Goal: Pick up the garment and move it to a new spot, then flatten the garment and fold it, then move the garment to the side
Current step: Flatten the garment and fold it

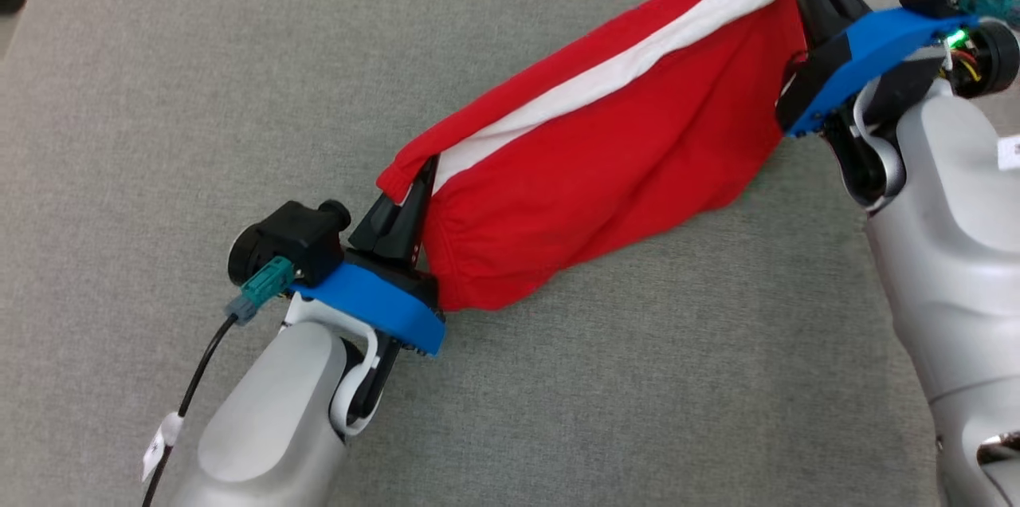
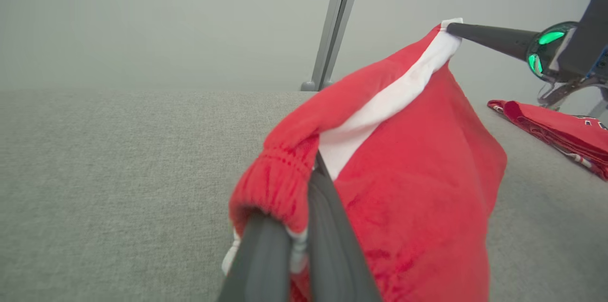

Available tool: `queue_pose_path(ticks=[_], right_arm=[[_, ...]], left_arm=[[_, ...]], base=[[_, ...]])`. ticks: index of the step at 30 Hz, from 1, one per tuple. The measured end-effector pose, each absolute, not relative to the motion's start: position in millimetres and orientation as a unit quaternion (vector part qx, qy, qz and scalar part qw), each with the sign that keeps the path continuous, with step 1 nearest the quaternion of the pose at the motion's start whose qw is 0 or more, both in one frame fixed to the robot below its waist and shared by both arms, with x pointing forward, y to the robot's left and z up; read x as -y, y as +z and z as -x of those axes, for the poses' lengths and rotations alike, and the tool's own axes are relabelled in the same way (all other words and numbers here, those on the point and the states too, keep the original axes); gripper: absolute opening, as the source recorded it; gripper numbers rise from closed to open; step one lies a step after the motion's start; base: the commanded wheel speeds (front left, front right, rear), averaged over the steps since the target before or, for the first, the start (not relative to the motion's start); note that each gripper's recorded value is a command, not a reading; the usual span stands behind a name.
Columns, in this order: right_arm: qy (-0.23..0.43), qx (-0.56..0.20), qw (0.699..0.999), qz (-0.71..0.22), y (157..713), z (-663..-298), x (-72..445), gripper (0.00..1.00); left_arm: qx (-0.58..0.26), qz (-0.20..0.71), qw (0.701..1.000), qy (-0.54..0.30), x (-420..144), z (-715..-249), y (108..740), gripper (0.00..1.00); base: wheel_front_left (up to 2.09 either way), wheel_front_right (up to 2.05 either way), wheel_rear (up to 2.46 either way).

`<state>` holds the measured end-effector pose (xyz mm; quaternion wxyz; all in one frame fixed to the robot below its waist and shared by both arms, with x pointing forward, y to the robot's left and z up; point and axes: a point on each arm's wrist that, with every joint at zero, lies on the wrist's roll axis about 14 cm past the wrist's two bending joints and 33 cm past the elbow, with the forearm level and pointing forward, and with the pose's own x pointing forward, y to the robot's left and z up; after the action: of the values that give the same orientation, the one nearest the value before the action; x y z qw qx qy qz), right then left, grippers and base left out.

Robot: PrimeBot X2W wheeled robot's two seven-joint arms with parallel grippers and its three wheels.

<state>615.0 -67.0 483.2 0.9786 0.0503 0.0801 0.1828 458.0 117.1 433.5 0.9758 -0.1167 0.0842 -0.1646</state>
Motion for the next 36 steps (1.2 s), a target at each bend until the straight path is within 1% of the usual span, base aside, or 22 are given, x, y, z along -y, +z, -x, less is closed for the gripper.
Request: queue_pose_path(ticks=[3, 7, 8, 9, 10, 12, 17, 20, 24, 28, 30, 36], right_arm=[[0.189, -0.111, 0.975, -0.046, 457, -627, 52, 0.0], [0.196, -0.145, 0.969, -0.048, 427, -630, 37, 0.0], [0.194, -0.148, 0.969, -0.048, 424, -630, 36, 0.26], [0.192, -0.145, 0.969, -0.052, 423, -631, 36, 0.67], [0.19, -0.145, 0.97, -0.055, 423, -631, 36, 1.0], [0.189, -0.143, 0.97, -0.054, 423, -630, 36, 1.0], [0.19, -0.136, 0.971, -0.046, 427, -622, 39, 1.0], [0.189, -0.132, 0.972, -0.037, 430, -613, 45, 1.0], [0.184, -0.146, 0.972, -0.019, 422, -598, 60, 1.0], [0.177, -0.15, 0.973, -0.014, 422, -592, 70, 1.0], [0.175, -0.154, 0.972, -0.01, 419, -592, 73, 1.0], [0.175, -0.184, 0.967, 0.001, 403, -591, 75, 1.0]], left_arm=[[-0.104, 0.113, 0.975, -0.159, -120, -463, 419, 0.0], [-0.123, 0.114, 0.974, -0.153, -123, -465, 405, 0.0], [-0.126, 0.112, 0.974, -0.151, -125, -464, 403, 0.0], [-0.128, 0.112, 0.974, -0.15, -125, -465, 401, 0.0], [-0.128, 0.113, 0.974, -0.149, -125, -465, 401, 0.11], [-0.123, 0.106, 0.975, -0.148, -126, -467, 404, 1.0], [-0.113, 0.09, 0.978, -0.15, -126, -464, 411, 1.0], [-0.109, 0.072, 0.981, -0.143, -134, -454, 414, 1.0], [-0.102, 0.065, 0.985, -0.127, -143, -437, 418, 1.0], [-0.096, 0.054, 0.988, -0.104, -157, -419, 422, 1.0], [-0.087, 0.053, 0.992, -0.079, -169, -414, 427, 1.0], [-0.037, 0.044, 0.998, 0.034, -224, -401, 455, 1.0]], base=[[0.0, 0.0, 0.0], [0.0, 0.0, 0.0], [0.0, 0.0, 0.0], [0.0, 0.0, 0.0], [0.0, 0.0, 0.0], [0.0, 0.0, 0.0], [0.0, 0.0, 0.0], [0.0, 0.0, 0.0], [0.0, 0.0, 0.0], [0.0, 0.0, 0.0], [0.0, 0.0, 0.0], [0.0, 0.0, 0.0]])
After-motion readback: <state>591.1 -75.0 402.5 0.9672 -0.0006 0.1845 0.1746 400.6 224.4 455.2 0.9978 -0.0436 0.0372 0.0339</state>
